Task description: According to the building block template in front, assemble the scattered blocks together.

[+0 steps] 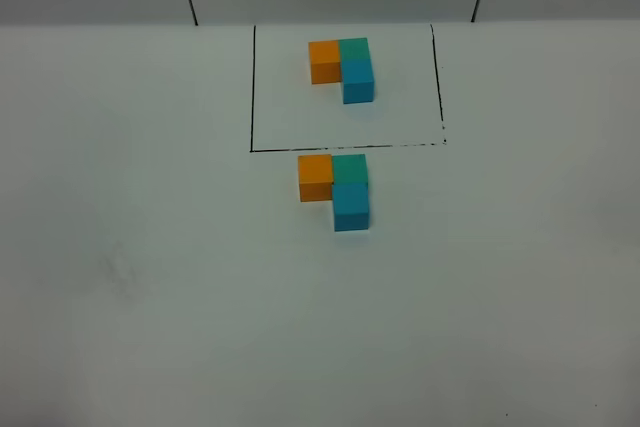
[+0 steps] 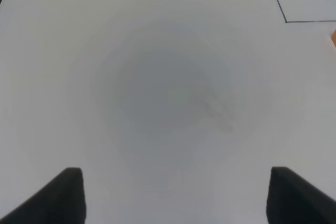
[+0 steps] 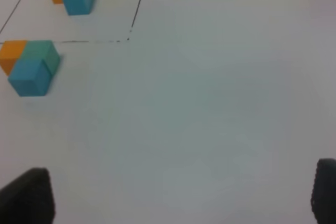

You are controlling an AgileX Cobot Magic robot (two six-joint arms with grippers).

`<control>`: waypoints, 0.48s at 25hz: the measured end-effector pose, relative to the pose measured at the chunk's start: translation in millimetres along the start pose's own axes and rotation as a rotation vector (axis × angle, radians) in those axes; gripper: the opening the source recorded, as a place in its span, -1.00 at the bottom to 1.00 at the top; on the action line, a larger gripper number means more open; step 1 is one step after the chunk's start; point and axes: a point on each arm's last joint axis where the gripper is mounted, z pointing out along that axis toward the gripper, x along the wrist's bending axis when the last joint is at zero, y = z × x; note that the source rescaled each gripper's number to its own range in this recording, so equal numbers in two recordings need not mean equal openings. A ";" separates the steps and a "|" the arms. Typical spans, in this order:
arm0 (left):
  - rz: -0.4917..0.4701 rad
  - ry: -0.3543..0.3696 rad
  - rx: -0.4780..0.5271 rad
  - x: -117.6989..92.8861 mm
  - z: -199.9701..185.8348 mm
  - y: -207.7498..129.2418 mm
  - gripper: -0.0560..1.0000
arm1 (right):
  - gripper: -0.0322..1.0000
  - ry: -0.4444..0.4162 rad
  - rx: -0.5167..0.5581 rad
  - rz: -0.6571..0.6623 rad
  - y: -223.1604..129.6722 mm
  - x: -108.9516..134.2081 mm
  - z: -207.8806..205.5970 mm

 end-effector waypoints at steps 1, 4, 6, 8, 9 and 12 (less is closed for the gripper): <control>0.000 0.000 0.000 0.0 0.0 0.0 0.13 | 0.96 -0.008 -0.001 0.004 0.0 0.1 0.0; 0.000 0.000 0.000 0.0 0.0 0.0 0.13 | 0.94 -0.024 -0.002 0.012 0.0 0.2 0.0; 0.000 0.000 0.000 0.0 0.0 0.0 0.13 | 0.94 -0.026 -0.003 0.013 0.0 0.1 0.0; 0.000 0.000 0.000 0.0 0.0 0.0 0.13 | 0.94 -0.026 -0.003 0.013 0.0 0.1 0.0; 0.000 0.000 0.000 0.0 0.0 0.0 0.13 | 0.94 -0.028 -0.003 0.013 0.0 0.1 0.0; 0.000 0.000 0.000 0.0 0.0 0.0 0.13 | 0.90 -0.046 -0.005 0.022 0.0 0.2 0.0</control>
